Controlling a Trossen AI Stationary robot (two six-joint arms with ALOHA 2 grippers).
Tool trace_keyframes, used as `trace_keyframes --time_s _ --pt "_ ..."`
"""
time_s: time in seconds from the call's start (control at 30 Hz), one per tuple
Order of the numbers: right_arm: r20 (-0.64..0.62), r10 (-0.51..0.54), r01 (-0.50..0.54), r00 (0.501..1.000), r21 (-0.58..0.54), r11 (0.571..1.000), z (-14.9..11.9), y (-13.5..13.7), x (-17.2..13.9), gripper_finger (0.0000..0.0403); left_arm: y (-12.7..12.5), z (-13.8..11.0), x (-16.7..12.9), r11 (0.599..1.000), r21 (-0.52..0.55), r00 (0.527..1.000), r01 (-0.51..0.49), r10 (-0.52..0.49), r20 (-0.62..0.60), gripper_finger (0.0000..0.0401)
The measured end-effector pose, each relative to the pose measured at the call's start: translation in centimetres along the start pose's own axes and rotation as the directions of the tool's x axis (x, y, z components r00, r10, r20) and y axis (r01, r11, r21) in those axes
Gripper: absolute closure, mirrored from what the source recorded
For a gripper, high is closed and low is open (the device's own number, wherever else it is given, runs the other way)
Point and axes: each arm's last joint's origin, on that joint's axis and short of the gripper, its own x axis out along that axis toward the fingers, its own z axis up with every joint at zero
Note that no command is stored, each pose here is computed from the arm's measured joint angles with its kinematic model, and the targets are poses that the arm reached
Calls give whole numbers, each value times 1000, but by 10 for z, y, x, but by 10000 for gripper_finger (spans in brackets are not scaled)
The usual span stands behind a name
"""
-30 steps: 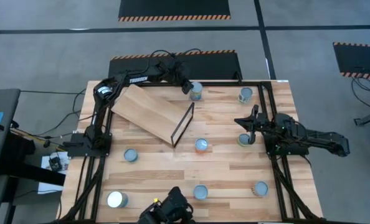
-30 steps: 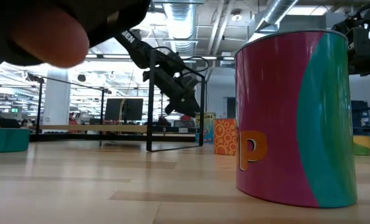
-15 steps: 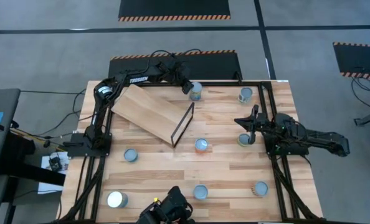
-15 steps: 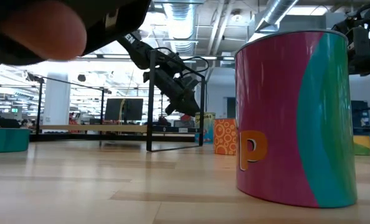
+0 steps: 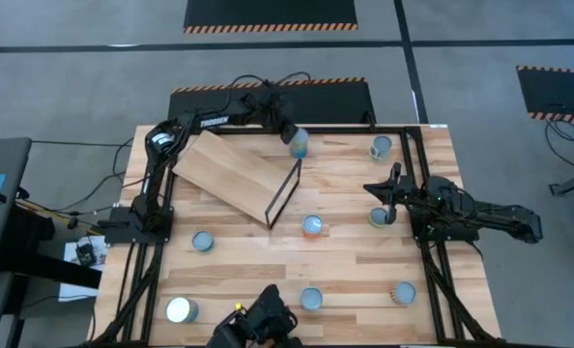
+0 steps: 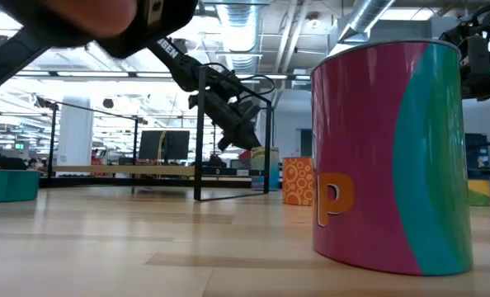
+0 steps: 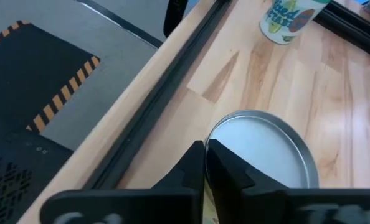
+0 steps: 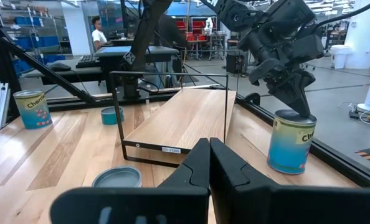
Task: Pick and place cans onto a shelf
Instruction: Put the top canned cherries on the shelf
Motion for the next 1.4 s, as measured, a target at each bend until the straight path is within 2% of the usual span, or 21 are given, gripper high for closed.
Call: trace_keyframes --time_s 0.37,0.57,0.87,1.07,1.2,1.3,1.4 --pt "0 0 0 1000 0 1000 0 0 0 386 -6 32 -20 997 72 1000 14 -14 -12 401" --pt "0 0 0 1000 0 1000 0 0 0 386 -9 42 -47 996 91 998 25 -19 -63 401" --pt "0 0 0 1000 0 1000 0 0 0 386 -19 49 -96 991 103 991 -86 96 -94 401" --pt "0 0 0 1000 0 1000 0 0 0 386 -30 23 -124 984 80 981 -158 166 -96 401" --pt "0 0 0 1000 0 1000 0 0 0 386 -43 0 -158 970 62 970 -237 240 -47 401" --pt "0 0 0 1000 0 1000 0 0 0 386 -50 -24 -184 946 18 946 -324 324 -28 401" --pt "0 0 0 1000 0 1000 0 0 0 386 -52 -43 -211 905 -69 906 -420 423 28 401"
